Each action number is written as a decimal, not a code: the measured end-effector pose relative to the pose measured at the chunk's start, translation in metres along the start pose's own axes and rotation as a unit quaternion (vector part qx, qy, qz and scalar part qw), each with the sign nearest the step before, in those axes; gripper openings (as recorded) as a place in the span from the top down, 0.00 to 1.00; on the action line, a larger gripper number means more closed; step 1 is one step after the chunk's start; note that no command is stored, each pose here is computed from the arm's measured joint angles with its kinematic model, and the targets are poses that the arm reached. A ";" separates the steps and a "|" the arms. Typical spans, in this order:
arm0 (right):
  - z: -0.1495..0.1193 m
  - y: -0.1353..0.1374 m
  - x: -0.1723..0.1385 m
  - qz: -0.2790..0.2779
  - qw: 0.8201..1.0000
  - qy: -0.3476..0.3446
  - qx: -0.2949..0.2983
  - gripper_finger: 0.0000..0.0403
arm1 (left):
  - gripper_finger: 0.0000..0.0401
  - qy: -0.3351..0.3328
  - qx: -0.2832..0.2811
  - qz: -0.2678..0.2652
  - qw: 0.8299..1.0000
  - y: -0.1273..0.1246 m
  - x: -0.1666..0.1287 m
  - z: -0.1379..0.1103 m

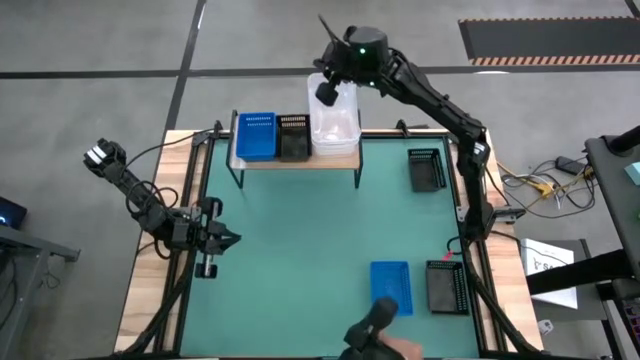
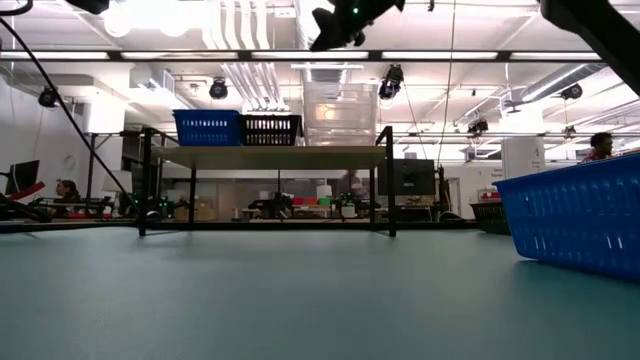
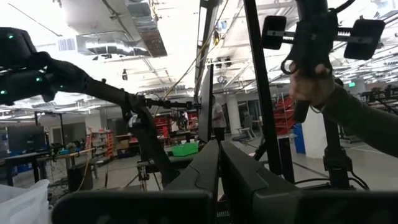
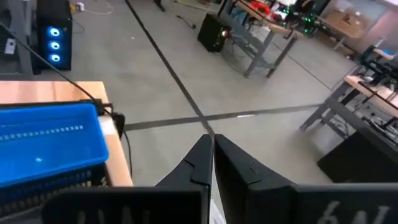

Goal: Stack baskets on shelf by color
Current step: Stack the transparent bin on the other transparent bins on the shelf

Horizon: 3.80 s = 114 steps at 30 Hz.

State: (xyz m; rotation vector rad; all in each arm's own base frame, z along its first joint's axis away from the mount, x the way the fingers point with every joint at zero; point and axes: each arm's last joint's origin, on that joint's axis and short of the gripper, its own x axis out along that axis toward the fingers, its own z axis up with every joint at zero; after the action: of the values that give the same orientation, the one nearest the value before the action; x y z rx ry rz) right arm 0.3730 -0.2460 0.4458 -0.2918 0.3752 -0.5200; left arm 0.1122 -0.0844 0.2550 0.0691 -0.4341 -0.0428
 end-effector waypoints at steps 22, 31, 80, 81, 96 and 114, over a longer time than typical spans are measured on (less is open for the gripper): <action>-0.039 -0.011 0.031 -0.040 0.995 0.093 0.018 0.98 | 1.00 0.000 0.000 0.000 1.000 0.000 0.000 0.000; -0.031 -0.012 0.025 -0.047 0.996 0.071 0.021 0.98 | 1.00 0.000 0.000 0.000 1.000 0.000 0.000 0.000; -0.020 0.122 -0.033 0.161 0.943 0.279 -0.080 0.71 | 1.00 0.000 0.013 0.000 1.000 0.000 0.000 0.000; -0.021 0.120 -0.032 0.160 0.943 0.280 -0.079 0.72 | 1.00 0.000 0.013 0.000 1.000 0.000 0.000 0.000; -0.025 0.118 -0.028 0.179 0.940 0.282 -0.062 0.80 | 1.00 0.001 0.013 -0.001 1.000 0.000 0.000 -0.001; -0.028 0.120 -0.024 0.190 0.937 0.288 -0.056 0.75 | 1.00 0.001 0.013 -0.001 1.000 0.000 0.000 0.000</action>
State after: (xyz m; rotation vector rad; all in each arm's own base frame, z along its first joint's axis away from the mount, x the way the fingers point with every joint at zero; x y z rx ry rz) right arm 0.3930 -0.1381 0.3838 -0.1645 1.0135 -0.1907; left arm 0.1125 -0.0847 0.2548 0.0943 -0.4333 -0.0384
